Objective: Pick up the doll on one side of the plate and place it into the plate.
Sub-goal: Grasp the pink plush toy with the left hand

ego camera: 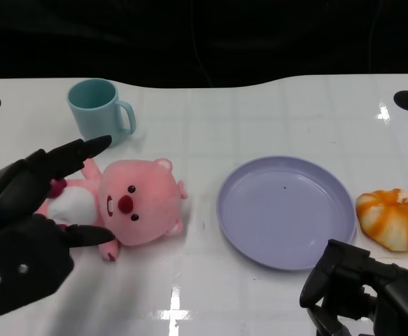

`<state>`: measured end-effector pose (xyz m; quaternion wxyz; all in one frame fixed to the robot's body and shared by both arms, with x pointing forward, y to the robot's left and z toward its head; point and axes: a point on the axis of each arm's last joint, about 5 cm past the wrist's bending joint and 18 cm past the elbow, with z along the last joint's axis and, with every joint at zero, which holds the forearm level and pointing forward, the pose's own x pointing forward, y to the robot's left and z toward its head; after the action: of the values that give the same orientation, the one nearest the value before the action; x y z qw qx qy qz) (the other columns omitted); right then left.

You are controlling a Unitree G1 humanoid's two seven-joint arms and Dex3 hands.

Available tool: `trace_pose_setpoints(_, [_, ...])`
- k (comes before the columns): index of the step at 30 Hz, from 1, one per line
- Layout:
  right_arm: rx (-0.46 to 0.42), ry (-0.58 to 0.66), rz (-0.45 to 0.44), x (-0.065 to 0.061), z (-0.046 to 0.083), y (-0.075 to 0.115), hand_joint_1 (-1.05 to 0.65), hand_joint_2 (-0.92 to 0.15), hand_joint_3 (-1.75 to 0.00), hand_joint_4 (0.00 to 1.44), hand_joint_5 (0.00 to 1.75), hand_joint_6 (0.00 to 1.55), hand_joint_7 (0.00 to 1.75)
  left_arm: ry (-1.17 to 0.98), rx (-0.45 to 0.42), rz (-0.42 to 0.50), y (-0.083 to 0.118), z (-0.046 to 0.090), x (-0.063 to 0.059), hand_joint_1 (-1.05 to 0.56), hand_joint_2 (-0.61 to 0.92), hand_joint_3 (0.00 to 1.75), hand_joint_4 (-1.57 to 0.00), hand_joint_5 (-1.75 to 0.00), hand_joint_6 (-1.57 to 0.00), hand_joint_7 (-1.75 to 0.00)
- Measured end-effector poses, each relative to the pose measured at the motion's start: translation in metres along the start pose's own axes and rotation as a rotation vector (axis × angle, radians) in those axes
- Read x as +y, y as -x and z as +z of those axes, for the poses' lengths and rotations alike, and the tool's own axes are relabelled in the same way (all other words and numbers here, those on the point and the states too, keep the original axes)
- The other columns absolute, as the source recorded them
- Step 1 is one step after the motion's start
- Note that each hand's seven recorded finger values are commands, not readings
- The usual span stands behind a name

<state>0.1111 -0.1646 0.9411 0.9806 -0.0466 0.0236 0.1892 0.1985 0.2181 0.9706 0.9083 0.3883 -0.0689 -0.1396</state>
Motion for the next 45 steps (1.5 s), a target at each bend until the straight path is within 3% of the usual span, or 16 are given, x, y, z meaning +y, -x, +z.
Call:
trace_pose_setpoints(8, [0.003, -0.002, -0.006, 0.0, 0.0, 0.001, -0.2, -0.71, -0.85, 0.63, 1.75, 0.47, 1.6, -0.263, 0.058, -0.076, -0.019, 0.003, 0.004, -0.67, 0.91, 0.01, 0.0, -0.24, -0.22, -0.01])
trace_pose_setpoints(22, [0.015, -0.008, -0.009, 0.001, 0.0, 0.002, -0.21, -0.72, -0.84, 0.62, 1.75, 0.47, 1.6, -0.607, 0.15, -0.188, -0.055, 0.006, -0.007, -0.69, 0.91, 0.0, -0.01, -0.22, -0.21, 0.0])
trace_pose_setpoints(36, [0.01, -0.005, -0.009, 0.002, 0.002, 0.005, -0.23, -0.71, -0.83, 0.63, 1.75, 0.48, 1.59, -0.659, 0.252, -0.354, -0.094, -0.01, -0.034, -0.66, 0.9, 0.0, -0.02, -0.2, -0.2, 0.0])
trace_pose_setpoints(45, [0.017, 0.0, -0.011, 0.002, 0.003, 0.008, -0.24, -0.73, -0.77, 0.62, 1.75, 0.5, 1.55, -0.579, 0.338, -0.426, -0.118, -0.025, -0.048, -0.63, 0.91, 0.0, -0.09, -0.13, -0.22, -0.01])
